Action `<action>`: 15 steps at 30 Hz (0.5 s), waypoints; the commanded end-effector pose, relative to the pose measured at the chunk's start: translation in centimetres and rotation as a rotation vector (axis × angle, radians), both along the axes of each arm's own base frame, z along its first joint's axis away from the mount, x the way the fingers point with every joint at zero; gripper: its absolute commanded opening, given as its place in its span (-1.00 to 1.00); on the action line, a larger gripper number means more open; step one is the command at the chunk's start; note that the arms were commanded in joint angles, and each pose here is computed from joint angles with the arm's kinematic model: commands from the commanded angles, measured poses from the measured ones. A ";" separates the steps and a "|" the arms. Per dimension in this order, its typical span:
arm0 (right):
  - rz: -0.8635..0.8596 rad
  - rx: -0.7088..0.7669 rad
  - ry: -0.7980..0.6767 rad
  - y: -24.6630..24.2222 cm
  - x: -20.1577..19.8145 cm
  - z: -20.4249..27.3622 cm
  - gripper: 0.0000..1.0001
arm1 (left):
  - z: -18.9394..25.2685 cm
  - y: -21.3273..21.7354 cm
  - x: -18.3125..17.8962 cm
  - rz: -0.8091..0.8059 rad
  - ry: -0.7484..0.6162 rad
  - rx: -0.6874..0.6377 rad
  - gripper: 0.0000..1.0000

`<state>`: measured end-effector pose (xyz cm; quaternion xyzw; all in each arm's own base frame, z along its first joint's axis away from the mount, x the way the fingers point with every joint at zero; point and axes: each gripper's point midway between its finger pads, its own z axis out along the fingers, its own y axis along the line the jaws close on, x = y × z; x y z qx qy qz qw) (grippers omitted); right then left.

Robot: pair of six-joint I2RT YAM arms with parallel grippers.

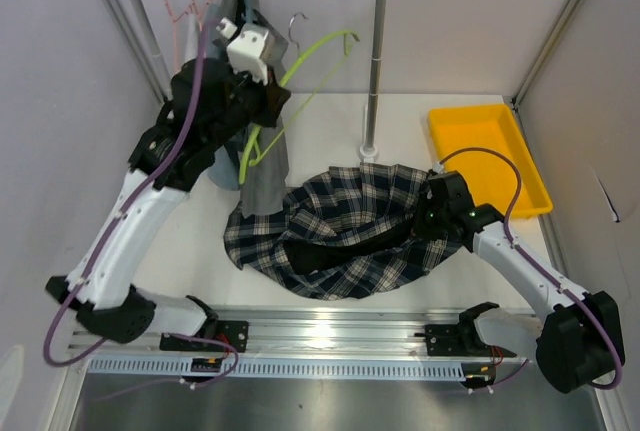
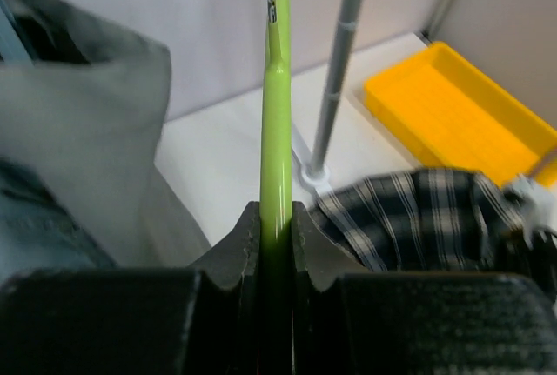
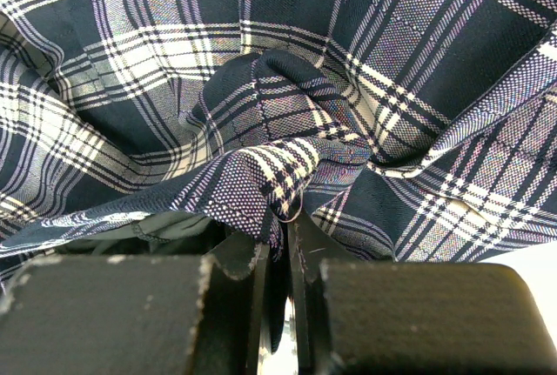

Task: Place the skirt on the hanger

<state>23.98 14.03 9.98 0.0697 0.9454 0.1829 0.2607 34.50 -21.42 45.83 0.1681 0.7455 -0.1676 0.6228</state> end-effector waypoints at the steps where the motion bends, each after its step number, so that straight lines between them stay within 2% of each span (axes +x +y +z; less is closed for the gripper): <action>1: 0.021 -0.007 -0.030 0.2 0.7 0.8 -1.00 | 3.0 0.3 -5.4 -0.162 -0.093 -0.089 -1.00; 3: 0.026 -0.015 -0.025 0.2 0.5 0.6 -1.00 | 2.4 0.9 -8.4 -0.226 -0.081 -0.082 -1.00; 4: 0.025 -0.015 -0.024 0.1 0.6 0.6 -1.00 | -0.1 0.6 -9.7 -0.283 -0.017 -0.051 -1.00; 6: 0.025 -0.018 -0.020 0.1 0.5 0.5 -1.00 | -0.3 1.4 -12.6 -0.348 -0.032 -0.037 -1.00; 8: 0.026 -0.022 -0.018 0.1 0.6 0.6 -1.00 | -3.1 1.3 -14.9 -0.438 0.029 -0.008 -1.00; 9: 0.024 -0.029 -0.011 0.0 0.6 0.4 -1.00 | -3.0 1.9 -16.4 -0.469 -0.005 0.003 -1.00; 15: 0.023 -0.050 -0.012 -0.2 1.0 1.0 -1.00 | -8.9 2.0 -21.0 -0.624 0.131 0.029 -1.00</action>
